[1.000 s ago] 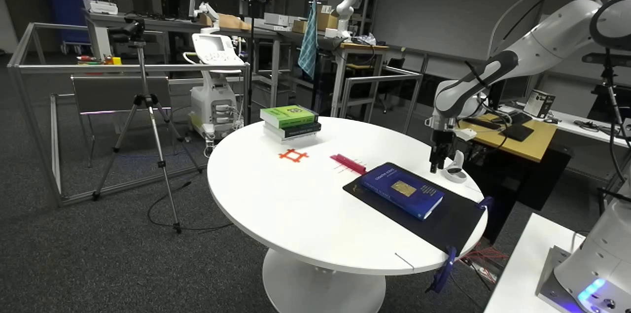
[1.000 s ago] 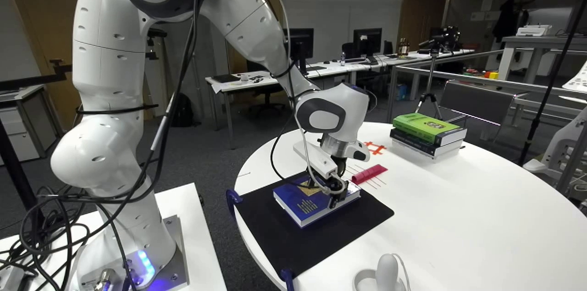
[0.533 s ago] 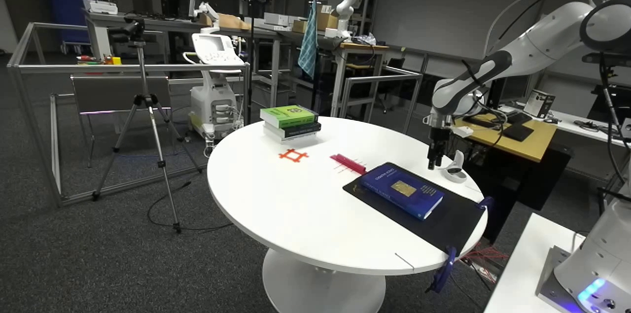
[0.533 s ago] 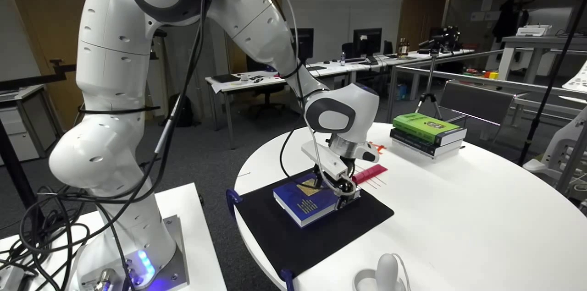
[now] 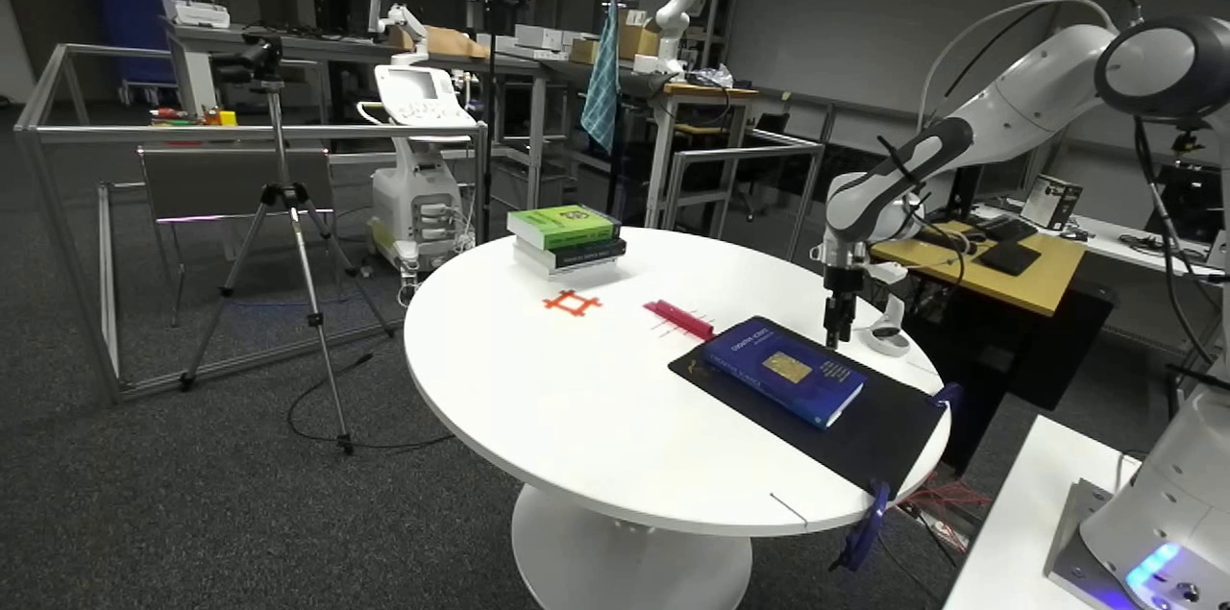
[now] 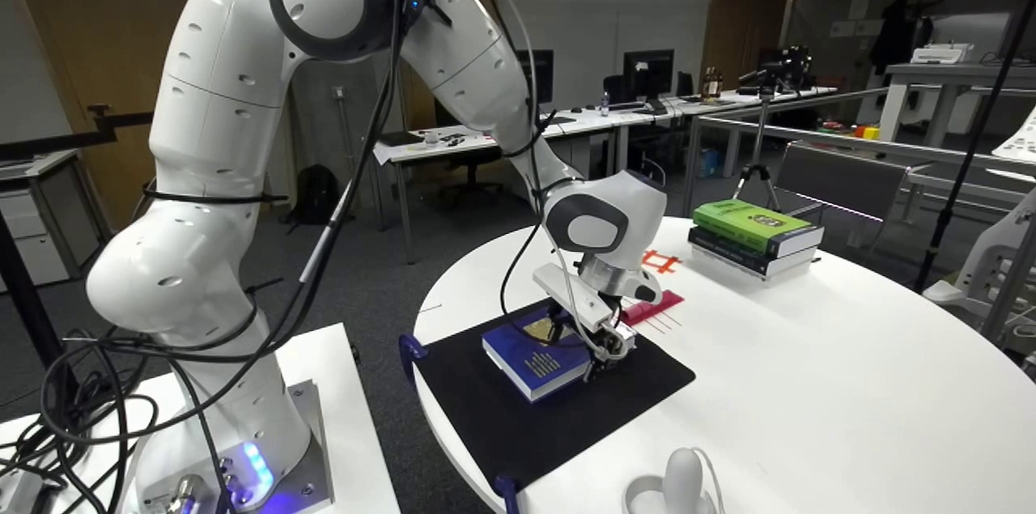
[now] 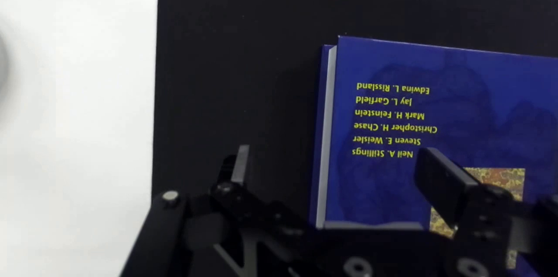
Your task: Open the book
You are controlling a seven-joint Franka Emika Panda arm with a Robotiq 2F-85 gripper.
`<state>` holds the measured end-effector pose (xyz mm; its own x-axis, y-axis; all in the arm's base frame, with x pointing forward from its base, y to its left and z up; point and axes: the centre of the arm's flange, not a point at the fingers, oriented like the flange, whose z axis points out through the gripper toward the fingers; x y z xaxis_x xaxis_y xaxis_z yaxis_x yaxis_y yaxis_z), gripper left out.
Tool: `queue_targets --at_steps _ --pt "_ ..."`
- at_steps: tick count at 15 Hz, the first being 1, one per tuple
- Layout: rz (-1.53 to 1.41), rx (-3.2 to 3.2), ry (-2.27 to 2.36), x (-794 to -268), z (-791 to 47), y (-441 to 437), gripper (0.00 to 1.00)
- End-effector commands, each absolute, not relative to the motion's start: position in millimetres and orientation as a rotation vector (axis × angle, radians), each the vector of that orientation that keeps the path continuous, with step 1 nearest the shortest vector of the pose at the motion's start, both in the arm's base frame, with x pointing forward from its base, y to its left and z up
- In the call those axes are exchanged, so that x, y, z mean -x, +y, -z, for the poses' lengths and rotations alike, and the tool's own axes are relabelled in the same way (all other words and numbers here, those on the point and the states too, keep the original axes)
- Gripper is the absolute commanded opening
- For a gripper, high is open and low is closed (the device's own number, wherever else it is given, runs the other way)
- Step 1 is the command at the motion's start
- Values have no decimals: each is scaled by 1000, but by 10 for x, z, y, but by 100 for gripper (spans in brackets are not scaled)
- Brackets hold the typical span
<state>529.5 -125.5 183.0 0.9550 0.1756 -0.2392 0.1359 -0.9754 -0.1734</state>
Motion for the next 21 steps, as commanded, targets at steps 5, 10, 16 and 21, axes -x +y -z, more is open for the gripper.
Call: queue_targets --at_steps 5,10,16,21 --pt "-462 2835 -313 -5497 -1998 -1333 100" --pt "-537 2749 -324 -5533 -2005 -1583 100" --pt "-422 2776 -230 -5389 -1856 -1636 100" --pt "-387 2784 -171 -5456 -1828 -1652 100"
